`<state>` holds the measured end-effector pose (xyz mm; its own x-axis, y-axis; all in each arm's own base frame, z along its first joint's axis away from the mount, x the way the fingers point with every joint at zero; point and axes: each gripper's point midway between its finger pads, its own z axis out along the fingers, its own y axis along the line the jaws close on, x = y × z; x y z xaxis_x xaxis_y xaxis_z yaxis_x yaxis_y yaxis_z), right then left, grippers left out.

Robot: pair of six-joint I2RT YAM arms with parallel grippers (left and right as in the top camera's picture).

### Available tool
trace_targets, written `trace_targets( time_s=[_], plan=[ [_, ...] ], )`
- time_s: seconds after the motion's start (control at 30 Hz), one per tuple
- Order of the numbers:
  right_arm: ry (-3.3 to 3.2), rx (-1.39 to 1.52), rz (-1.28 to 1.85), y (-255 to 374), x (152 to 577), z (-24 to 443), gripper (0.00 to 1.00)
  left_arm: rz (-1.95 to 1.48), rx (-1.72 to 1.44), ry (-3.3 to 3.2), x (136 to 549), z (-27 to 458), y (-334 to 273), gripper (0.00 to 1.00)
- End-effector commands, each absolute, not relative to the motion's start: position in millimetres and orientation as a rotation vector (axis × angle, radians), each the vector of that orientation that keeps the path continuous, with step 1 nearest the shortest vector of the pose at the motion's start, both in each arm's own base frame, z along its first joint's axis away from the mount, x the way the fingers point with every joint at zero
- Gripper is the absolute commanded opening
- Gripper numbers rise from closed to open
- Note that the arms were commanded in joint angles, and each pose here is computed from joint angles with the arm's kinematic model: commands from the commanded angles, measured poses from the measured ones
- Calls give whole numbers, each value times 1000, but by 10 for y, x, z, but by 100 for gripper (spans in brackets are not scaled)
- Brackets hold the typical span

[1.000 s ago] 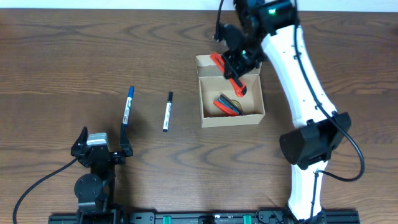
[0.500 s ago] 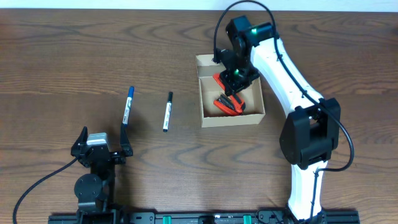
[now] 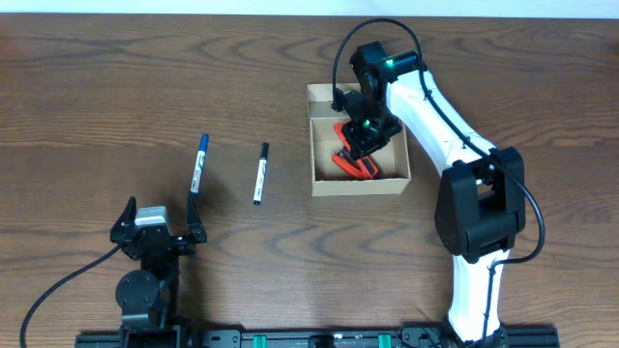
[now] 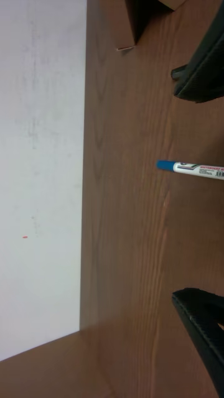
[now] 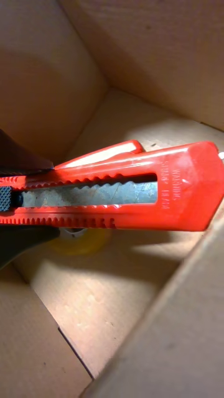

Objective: Pack container
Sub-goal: 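Carry the orange box cutter into the box and open the right gripper, then retract the right arm away to the right side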

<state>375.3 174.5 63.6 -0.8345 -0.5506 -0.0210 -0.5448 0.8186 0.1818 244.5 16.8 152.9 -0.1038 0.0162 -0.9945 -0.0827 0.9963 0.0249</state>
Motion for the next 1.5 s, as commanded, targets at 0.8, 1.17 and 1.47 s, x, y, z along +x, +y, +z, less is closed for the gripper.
trace_targets(
  time_s=[0.8,1.17,1.47],
  plan=[
    [-2955,931,-282,1781,3749,603,42,81,-31,1732,2432,1353,148,95],
    [-3108,968,-285,1837,4034,1367,47,81,-31,1732,2432,1353,148,95],
    [-3642,621,289,1007,4447,3067,94,81,-31,1732,2432,1353,148,95]
  ],
)
